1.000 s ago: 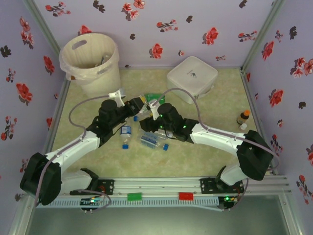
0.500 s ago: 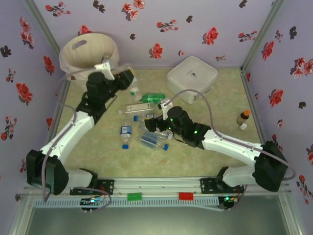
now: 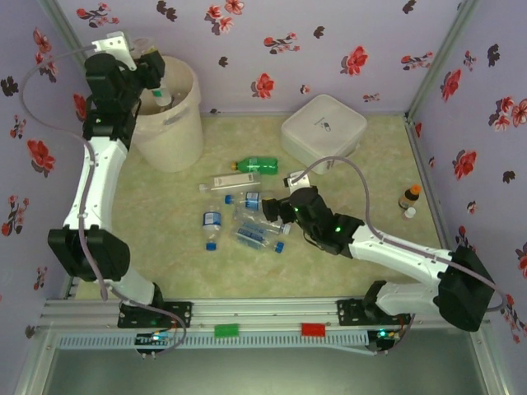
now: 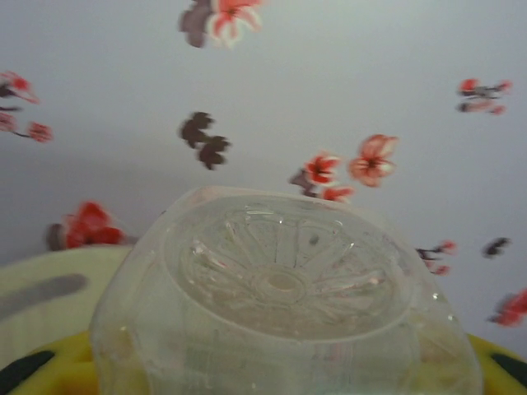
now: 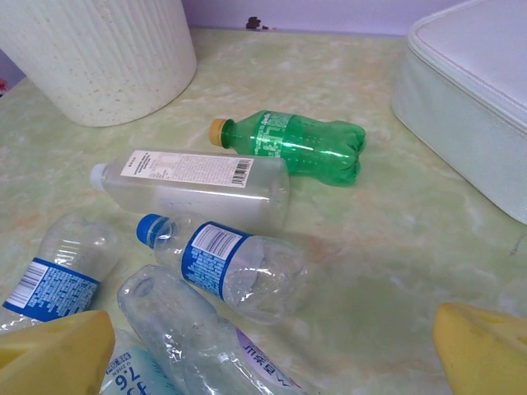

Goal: Put the plastic bottles in the bin

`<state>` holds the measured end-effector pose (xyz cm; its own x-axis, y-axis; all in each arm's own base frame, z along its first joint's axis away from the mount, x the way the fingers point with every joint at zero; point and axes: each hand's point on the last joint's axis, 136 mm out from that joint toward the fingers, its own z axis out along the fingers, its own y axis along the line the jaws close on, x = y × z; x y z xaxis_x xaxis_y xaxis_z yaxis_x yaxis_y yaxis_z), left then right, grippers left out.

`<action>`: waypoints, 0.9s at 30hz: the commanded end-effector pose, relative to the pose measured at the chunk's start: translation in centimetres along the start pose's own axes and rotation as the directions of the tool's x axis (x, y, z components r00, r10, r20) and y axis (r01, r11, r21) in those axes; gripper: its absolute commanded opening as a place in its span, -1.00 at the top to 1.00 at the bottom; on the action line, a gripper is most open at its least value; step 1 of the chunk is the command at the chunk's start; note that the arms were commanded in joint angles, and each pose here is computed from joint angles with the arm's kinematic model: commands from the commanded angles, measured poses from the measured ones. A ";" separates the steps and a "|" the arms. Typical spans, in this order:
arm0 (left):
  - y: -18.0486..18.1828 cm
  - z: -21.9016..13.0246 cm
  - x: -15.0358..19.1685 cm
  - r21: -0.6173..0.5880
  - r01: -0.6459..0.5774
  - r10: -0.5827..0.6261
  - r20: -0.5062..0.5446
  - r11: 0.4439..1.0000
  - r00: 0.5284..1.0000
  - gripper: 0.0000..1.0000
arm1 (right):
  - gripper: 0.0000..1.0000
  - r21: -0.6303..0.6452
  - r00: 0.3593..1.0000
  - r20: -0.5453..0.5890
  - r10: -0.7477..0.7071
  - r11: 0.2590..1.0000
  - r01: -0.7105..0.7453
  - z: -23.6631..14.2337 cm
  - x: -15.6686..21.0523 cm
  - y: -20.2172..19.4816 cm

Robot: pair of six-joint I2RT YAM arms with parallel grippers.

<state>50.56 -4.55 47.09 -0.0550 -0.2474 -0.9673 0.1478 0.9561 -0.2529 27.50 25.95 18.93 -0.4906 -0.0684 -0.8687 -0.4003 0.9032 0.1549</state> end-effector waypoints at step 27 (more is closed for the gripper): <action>2.0 -0.2 4.4 -0.075 0.080 -0.091 -0.156 0.994 0.984 -1.00 | -0.99 -0.102 0.993 -0.047 -0.106 0.990 0.101 0.1 1.1 1.6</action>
<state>54.08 -2.34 38.86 -0.2794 -0.2139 -0.9360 -0.0113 0.9755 -0.2196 26.25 26.54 17.83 -0.5165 -0.1540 -0.8423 -0.4768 0.8688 0.1335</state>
